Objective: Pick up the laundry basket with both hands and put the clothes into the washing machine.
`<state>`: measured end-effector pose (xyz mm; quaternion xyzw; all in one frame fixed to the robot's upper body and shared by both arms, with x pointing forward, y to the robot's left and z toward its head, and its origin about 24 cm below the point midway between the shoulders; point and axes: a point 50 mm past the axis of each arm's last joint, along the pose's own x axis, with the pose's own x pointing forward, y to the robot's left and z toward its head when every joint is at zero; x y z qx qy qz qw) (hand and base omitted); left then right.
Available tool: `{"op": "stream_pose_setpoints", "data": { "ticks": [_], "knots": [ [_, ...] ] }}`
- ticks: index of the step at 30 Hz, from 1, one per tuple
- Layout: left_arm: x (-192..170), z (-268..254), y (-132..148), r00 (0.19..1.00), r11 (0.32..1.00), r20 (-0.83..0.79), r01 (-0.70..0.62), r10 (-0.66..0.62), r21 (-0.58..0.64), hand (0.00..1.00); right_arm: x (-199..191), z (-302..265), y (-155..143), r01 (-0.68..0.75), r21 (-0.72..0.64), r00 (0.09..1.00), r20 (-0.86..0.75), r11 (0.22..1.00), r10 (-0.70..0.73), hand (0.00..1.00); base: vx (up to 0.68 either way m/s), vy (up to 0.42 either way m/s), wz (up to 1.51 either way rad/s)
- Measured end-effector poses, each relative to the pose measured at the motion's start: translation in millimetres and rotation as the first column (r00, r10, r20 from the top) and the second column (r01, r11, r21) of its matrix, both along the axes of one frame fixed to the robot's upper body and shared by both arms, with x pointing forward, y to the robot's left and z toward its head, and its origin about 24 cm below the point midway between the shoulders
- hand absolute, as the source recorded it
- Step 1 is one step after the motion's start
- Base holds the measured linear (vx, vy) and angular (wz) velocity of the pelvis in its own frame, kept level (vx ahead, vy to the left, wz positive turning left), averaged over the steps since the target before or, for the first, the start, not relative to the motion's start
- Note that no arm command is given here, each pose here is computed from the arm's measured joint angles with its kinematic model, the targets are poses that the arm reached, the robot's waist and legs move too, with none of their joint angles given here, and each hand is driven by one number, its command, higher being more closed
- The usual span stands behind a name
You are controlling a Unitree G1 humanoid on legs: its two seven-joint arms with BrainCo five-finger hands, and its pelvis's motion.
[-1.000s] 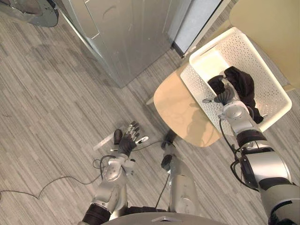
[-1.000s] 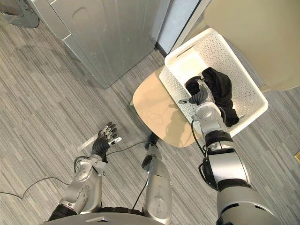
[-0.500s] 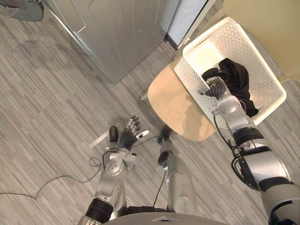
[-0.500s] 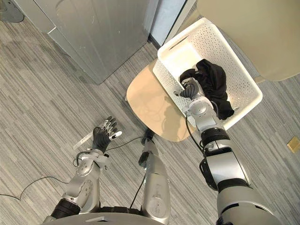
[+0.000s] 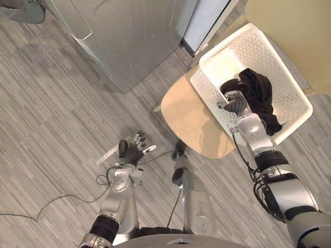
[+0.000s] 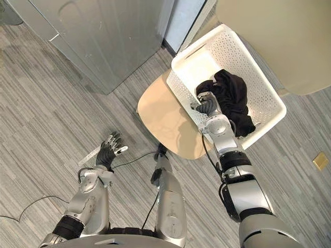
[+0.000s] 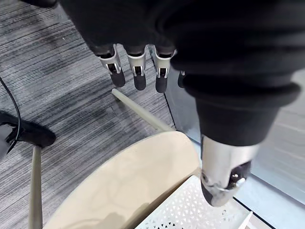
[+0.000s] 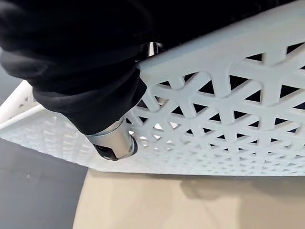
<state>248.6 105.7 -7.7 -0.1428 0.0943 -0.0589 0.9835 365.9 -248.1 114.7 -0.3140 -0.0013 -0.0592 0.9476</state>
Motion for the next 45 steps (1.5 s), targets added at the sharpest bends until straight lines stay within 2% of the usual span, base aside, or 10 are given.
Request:
{"op": "stream_pose_setpoints", "data": {
  "ticks": [7,13,27,33,34,45],
  "knots": [
    [1.6,0.1,11.2,1.000,0.999,0.006,-0.008,0.007,0.040,0.00,-5.2,3.0,4.0,-0.025,0.036,0.999,0.029,0.999,0.024,1.00,0.00,0.000,0.00],
    [2.5,0.8,18.9,1.000,0.998,0.011,-0.021,0.020,0.059,0.00,-18.9,14.4,13.3,-0.134,0.079,0.988,0.092,0.988,0.126,1.00,0.00,0.000,0.00],
    [4.6,9.3,23.3,0.999,0.997,0.050,-0.018,0.014,0.074,0.00,-30.1,6.4,14.1,-0.183,0.086,0.982,0.062,0.979,0.179,1.00,0.01,0.007,0.00],
    [4.4,3.8,18.9,1.000,0.996,0.026,-0.001,-0.001,0.089,0.00,-22.3,-37.1,49.3,-0.147,0.232,0.987,-0.023,0.961,0.157,1.00,0.00,0.000,0.00],
    [5.1,-0.2,18.5,1.000,0.995,0.007,0.002,-0.003,0.101,0.00,-21.0,-39.8,57.7,-0.149,0.248,0.987,-0.022,0.957,0.160,0.00,0.00,0.000,0.00],
    [13.6,-2.3,14.2,0.999,0.993,-0.014,-0.030,0.031,0.111,0.00,-17.7,-47.7,73.0,-0.109,0.284,0.993,-0.008,0.953,0.117,0.00,0.00,0.005,0.01]
  ]
}}
